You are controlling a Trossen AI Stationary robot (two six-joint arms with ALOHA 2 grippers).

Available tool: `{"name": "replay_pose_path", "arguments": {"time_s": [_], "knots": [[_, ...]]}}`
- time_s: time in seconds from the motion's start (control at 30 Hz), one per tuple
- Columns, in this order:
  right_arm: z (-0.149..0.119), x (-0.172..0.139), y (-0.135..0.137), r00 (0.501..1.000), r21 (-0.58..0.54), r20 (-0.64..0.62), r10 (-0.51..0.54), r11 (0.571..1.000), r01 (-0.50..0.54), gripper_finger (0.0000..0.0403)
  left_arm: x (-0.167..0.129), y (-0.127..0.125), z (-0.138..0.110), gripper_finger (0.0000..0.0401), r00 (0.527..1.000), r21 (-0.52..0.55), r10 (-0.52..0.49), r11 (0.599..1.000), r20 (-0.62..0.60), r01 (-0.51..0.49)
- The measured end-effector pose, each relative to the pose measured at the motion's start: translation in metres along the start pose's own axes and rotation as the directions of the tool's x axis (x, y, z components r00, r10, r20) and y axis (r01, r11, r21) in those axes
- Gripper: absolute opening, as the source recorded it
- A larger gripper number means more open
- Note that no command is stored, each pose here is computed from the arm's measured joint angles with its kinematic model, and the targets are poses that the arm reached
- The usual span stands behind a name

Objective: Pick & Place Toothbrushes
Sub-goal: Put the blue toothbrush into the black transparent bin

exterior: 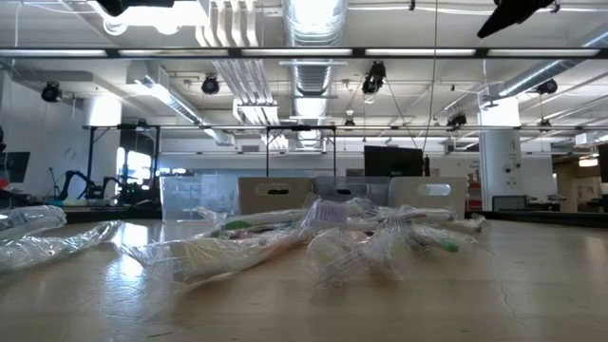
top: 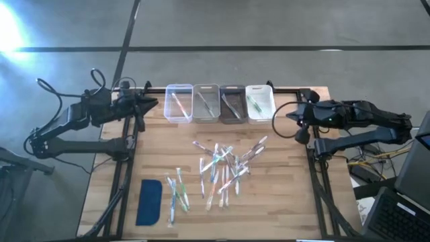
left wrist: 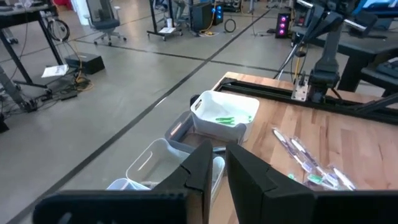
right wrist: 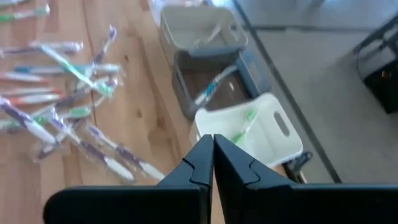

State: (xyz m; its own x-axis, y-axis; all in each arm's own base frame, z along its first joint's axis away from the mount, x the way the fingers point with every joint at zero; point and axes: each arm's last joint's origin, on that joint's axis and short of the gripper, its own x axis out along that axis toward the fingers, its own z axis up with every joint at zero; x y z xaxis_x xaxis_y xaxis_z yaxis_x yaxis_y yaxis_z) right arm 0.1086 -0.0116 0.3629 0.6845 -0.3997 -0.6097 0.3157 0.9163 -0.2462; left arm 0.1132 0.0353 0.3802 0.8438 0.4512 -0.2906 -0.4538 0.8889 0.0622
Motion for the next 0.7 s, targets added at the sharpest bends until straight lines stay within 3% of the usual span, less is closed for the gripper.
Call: {"name": "replay_pose_path", "arguments": {"time_s": [0.17,0.4,0.7], "knots": [[-0.017,0.007,0.002,0.998,0.013,0.068,-0.020,1.000,0.019,0.0008,0.003,-0.001,0.003,0.0099,1.000,0.004,-0.007,1.000,0.000,0.007],[-0.035,0.014,0.001,0.991,0.052,0.056,-0.125,0.991,0.122,0.0008,0.010,-0.004,0.012,0.0157,0.999,0.005,-0.037,0.999,-0.010,0.037],[-0.044,0.020,0.003,0.989,0.021,0.038,-0.142,0.990,0.142,0.0009,0.002,-0.004,0.029,0.0164,0.994,-0.013,-0.101,0.995,-0.052,0.100]]}}
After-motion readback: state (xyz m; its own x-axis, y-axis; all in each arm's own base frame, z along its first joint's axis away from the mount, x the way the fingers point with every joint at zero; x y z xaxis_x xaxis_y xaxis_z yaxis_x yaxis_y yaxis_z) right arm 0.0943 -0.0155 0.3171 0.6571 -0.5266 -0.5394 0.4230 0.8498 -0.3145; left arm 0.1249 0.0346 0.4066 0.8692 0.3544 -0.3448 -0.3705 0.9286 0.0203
